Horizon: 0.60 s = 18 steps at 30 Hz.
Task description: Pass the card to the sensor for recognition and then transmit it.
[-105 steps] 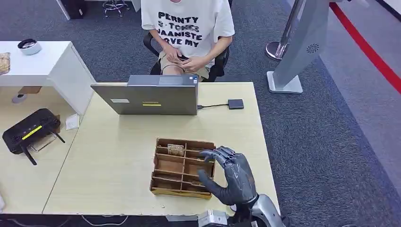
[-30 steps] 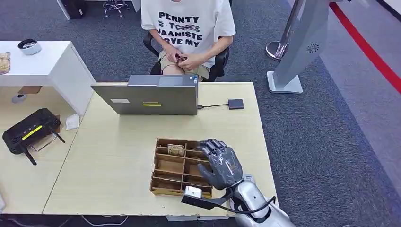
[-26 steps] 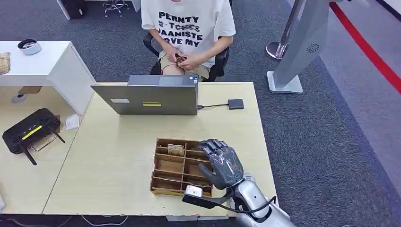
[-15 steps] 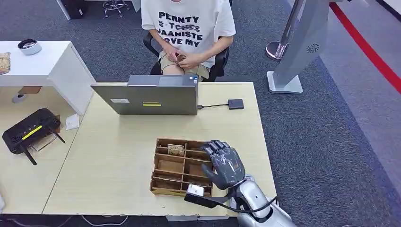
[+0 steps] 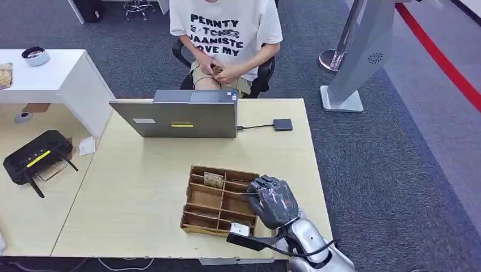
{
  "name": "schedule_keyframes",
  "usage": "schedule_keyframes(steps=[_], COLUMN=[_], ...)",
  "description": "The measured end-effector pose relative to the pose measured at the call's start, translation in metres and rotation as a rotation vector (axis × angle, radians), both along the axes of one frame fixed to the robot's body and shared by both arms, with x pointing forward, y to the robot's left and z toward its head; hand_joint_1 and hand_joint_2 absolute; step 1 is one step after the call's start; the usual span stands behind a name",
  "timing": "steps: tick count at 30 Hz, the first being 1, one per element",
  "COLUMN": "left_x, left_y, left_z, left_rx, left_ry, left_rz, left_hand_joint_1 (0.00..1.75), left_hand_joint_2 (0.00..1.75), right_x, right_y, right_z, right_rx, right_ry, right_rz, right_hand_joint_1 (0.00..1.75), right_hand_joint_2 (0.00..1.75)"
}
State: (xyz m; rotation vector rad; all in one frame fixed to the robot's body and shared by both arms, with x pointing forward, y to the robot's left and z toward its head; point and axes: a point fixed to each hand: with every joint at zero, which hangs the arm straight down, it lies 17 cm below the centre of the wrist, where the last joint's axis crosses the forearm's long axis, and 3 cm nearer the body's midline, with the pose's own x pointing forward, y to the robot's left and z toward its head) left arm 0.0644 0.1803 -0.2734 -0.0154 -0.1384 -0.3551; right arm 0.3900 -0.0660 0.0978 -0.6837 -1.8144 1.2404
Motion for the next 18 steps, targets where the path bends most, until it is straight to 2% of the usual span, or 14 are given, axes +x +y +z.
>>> schedule_keyframes(steps=[18], left_x=[-0.0002], left_y=[0.0019], left_z=[-0.0003], left_rx=[0.001], left_ry=[0.002], left_rz=[0.014], left_hand_joint_1=[0.00], left_hand_joint_2=[0.00], right_x=[-0.0003], right_y=[-0.0049], right_z=[-0.0045], right_rx=[-0.001], right_ry=[0.014], right_rz=[-0.011], right_hand_joint_1=[1.75], right_hand_joint_2=[1.75])
